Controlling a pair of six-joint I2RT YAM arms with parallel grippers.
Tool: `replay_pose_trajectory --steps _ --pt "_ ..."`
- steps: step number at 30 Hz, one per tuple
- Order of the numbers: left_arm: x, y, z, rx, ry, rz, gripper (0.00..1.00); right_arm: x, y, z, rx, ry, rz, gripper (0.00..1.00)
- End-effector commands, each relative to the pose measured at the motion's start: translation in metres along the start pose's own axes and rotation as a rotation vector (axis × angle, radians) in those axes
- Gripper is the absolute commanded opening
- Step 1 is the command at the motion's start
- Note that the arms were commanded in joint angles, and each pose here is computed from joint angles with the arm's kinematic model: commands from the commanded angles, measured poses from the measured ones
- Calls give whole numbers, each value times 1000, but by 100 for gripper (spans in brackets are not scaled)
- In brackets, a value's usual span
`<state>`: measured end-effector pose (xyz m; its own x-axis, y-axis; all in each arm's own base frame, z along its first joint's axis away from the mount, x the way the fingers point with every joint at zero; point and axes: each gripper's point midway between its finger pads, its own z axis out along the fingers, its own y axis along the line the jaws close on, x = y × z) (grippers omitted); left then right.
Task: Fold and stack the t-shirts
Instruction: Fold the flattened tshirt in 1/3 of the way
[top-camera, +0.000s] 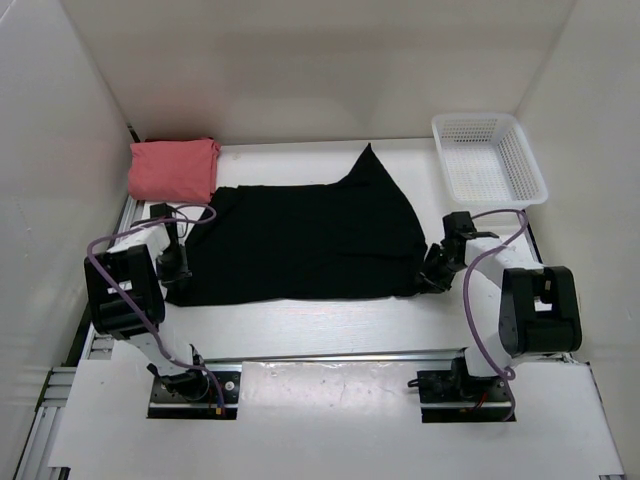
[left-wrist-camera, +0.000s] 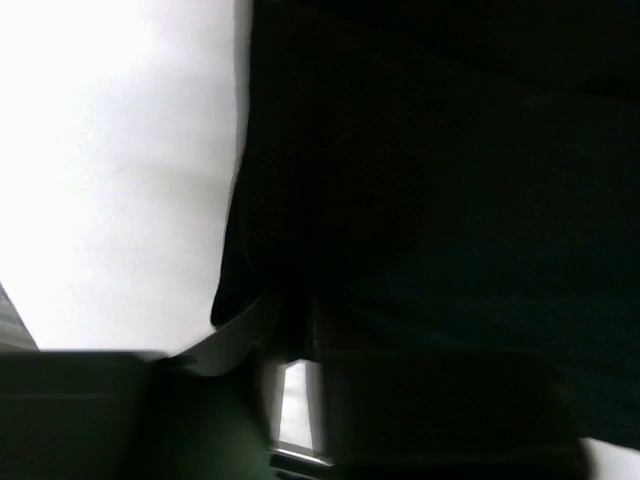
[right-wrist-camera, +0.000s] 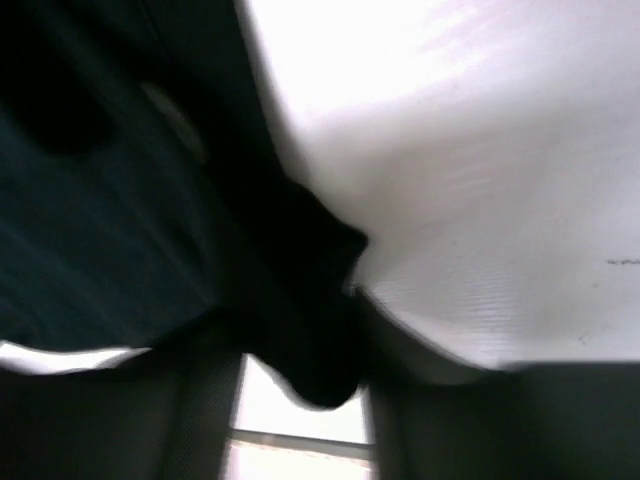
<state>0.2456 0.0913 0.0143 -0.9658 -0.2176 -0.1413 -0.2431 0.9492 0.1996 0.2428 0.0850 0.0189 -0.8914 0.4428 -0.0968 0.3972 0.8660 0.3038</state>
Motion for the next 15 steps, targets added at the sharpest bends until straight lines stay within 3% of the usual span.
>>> replay_pose_trajectory --steps 1,2,3,4,10,15 --pt "-11 -17 4 98 -22 -7 18 10 -5 10 -22 48 88 33" --pt "-11 -19 4 112 -22 -7 10 9 -8 6 -28 31 103 13" --pt "-8 -19 4 112 -21 -7 10 7 -9 2 -32 20 125 3" --pt "-6 -21 2 124 -22 -7 10 9 -15 -7 -16 1 136 0" --pt "16 8 -30 9 -69 -27 10 11 -69 -71 173 -232 326 0" --pt "55 12 -43 -18 -18 -5 10 22 -84 -96 176 -376 474 0"
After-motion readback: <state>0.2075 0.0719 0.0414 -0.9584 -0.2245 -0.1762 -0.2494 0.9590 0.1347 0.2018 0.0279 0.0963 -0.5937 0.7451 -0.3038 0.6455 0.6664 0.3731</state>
